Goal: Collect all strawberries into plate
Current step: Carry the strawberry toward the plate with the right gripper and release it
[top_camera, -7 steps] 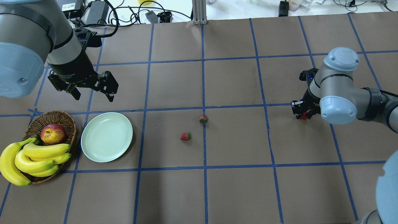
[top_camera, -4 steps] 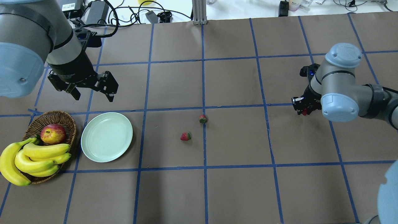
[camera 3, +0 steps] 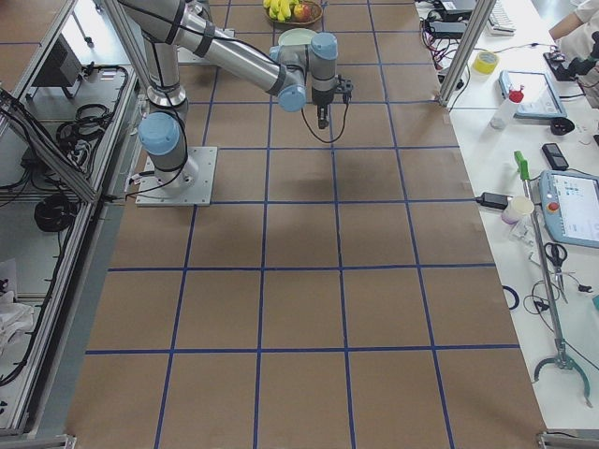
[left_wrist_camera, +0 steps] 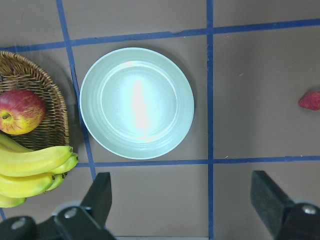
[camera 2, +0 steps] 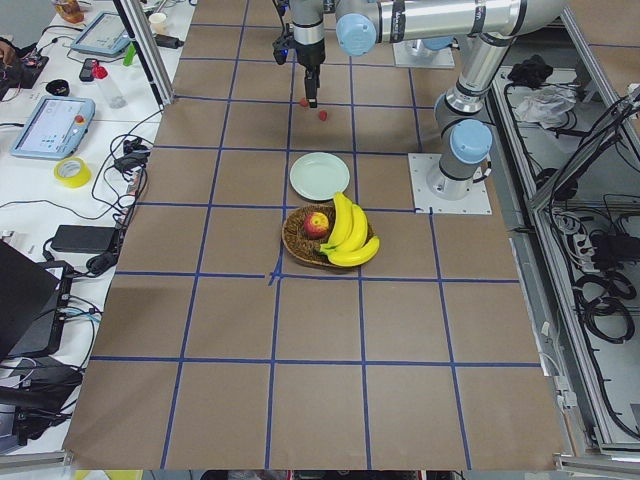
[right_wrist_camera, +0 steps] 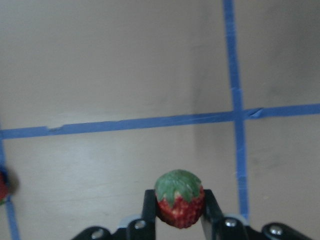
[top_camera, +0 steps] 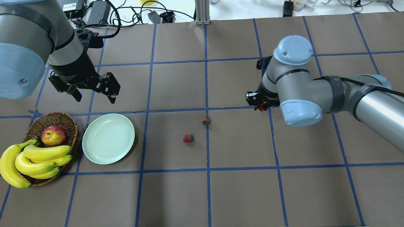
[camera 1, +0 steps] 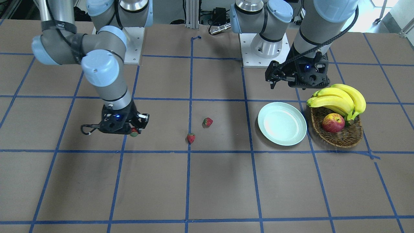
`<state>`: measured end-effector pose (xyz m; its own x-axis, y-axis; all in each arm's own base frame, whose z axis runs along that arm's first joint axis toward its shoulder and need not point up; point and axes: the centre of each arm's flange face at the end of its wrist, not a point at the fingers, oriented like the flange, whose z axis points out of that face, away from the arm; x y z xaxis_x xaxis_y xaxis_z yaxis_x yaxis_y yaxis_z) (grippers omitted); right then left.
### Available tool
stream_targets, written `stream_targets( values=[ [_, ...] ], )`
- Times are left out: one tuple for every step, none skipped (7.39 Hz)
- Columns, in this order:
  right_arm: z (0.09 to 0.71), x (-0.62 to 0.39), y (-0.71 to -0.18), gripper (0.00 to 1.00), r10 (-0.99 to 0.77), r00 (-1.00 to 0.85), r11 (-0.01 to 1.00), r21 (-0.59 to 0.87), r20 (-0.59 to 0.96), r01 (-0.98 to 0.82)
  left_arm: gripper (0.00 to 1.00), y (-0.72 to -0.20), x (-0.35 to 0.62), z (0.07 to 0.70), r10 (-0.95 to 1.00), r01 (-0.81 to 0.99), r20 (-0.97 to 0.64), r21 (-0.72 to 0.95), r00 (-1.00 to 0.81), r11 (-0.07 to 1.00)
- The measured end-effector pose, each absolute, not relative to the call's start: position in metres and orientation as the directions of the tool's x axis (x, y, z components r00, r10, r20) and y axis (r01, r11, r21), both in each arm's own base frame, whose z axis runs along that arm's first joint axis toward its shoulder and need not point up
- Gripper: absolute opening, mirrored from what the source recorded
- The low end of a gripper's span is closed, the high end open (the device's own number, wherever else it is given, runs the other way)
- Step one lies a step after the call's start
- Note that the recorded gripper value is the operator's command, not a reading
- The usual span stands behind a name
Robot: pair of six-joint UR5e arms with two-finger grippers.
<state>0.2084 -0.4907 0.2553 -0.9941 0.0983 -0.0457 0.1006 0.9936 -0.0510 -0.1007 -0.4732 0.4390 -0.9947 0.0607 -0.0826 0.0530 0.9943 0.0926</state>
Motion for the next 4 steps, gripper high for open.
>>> stream_targets(
  values=[
    [0.251,0.254,-0.473,0.11,0.153,-0.986,0.987,-0.034,-0.064,0.155,1.0,-0.473,-0.101,0.438,0.061,0.054,-0.082,0.094,-0.995,0.994],
    [0.244,0.293,-0.456,0.11,0.204,-0.974,0.979,-0.011,-0.097,0.206,1.0,-0.473,-0.101,0.438,0.061,0.054,-0.082,0.096,-0.995,0.994],
    [0.239,0.325,-0.443,0.13,0.256,-0.958,0.966,0.004,-0.133,0.258,1.0,-0.473,-0.101,0.437,0.062,0.054,-0.082,0.096,-0.995,0.994],
    [0.239,0.346,-0.439,0.14,0.292,-0.943,0.955,0.008,-0.161,0.295,1.0,-0.473,-0.101,0.438,0.062,0.054,-0.082,0.096,-0.995,0.994]
  ],
)
